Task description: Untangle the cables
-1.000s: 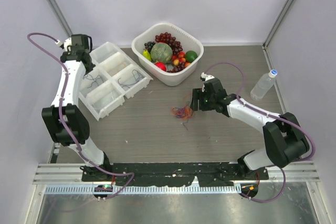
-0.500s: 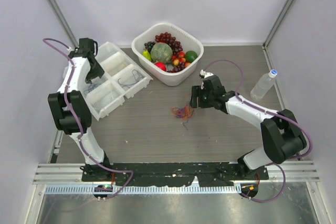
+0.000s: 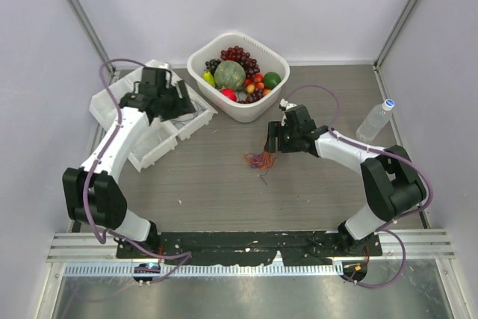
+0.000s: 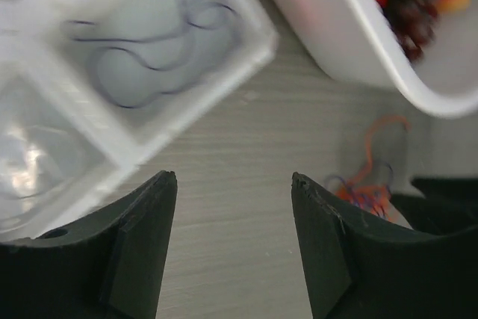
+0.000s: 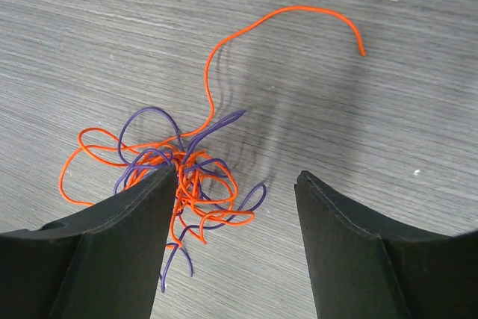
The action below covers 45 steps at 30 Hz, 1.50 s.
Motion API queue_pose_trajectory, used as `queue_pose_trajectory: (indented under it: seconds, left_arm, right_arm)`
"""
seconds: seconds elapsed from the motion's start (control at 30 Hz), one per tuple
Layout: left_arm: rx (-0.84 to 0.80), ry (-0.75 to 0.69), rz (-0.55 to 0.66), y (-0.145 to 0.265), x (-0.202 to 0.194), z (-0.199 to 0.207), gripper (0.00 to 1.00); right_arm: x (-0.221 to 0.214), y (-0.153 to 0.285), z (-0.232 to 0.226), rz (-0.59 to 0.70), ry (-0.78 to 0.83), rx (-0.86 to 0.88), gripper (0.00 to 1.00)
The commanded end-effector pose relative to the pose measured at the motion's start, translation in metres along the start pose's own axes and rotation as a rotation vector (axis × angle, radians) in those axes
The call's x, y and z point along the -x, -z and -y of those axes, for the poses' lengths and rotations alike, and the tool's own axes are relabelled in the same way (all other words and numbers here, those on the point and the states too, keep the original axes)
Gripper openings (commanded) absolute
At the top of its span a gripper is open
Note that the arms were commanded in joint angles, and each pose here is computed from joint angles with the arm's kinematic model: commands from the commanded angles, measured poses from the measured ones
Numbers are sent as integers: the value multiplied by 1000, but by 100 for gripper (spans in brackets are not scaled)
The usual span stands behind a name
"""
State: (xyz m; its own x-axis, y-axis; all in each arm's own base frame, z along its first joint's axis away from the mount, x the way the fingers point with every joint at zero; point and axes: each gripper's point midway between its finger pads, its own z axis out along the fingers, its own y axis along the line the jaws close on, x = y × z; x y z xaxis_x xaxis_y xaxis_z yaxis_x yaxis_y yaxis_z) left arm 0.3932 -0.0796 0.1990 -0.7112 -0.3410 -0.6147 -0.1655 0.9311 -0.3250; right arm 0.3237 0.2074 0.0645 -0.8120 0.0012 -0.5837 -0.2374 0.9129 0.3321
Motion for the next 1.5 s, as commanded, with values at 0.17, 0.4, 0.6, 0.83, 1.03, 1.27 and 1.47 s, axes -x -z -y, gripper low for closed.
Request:
queue_pose_trajectory:
  seconds: [0.17, 0.4, 0.6, 0.83, 1.03, 1.27, 1.47]
  left_arm:
    - [-578, -453, -292, 20, -125, 166, 58]
    - [-602, -643, -522, 2, -205, 188, 52]
    - [-530, -661, -582, -19, -222, 169, 58]
    - [-368, -628, -553, -43, -222, 148, 62]
    - [-379, -617, -592, -51, -237, 144, 66]
    - [-401, -617, -549, -53, -228, 153, 63]
    - [-386, -607, -578, -57, -234, 151, 56]
  right_arm:
    - [6, -9, -19, -6, -33, 98, 66]
    - [-8, -6, -43, -38, 2, 179, 59]
    - [-17, -3, -41, -52, 1, 183, 59]
    - [-28, 5, -38, -56, -10, 183, 59]
    - [-34, 6, -35, -67, -17, 177, 59]
    - [-35, 9, -36, -60, -22, 182, 59]
    - [-35, 10, -37, -57, -33, 183, 59]
